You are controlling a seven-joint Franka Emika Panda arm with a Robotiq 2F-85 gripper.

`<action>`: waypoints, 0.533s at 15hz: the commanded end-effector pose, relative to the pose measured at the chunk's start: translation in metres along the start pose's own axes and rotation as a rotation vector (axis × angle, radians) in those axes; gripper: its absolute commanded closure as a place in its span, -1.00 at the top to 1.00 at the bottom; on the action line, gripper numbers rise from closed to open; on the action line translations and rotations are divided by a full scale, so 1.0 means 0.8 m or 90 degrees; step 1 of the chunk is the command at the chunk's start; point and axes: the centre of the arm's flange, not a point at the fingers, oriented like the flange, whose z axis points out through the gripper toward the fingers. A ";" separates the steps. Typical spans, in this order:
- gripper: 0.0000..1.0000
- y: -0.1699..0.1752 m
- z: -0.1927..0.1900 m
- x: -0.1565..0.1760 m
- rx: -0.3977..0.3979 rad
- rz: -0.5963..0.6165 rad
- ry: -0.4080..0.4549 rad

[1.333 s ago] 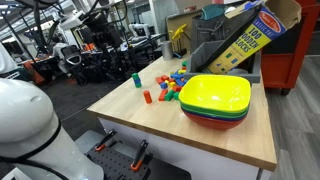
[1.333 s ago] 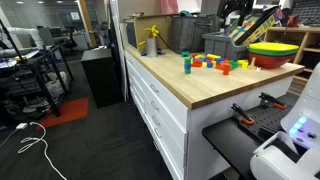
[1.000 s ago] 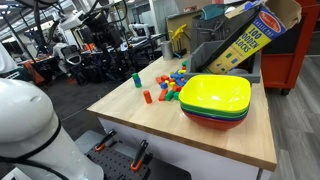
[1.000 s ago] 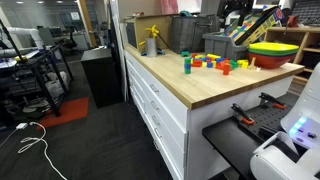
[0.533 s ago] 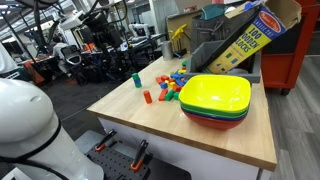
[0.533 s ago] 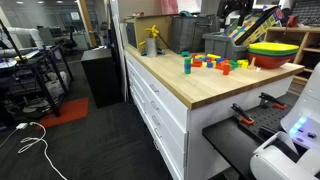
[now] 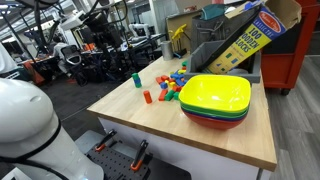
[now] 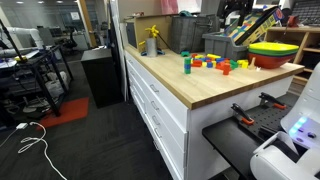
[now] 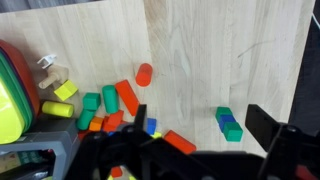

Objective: Pick up a blue block and stack it on the stack on the left of the table

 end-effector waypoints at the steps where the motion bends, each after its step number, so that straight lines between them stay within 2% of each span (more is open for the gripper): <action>1: 1.00 -0.002 0.004 0.036 -0.014 0.016 0.015; 8: 1.00 -0.013 0.032 0.087 -0.042 0.026 0.041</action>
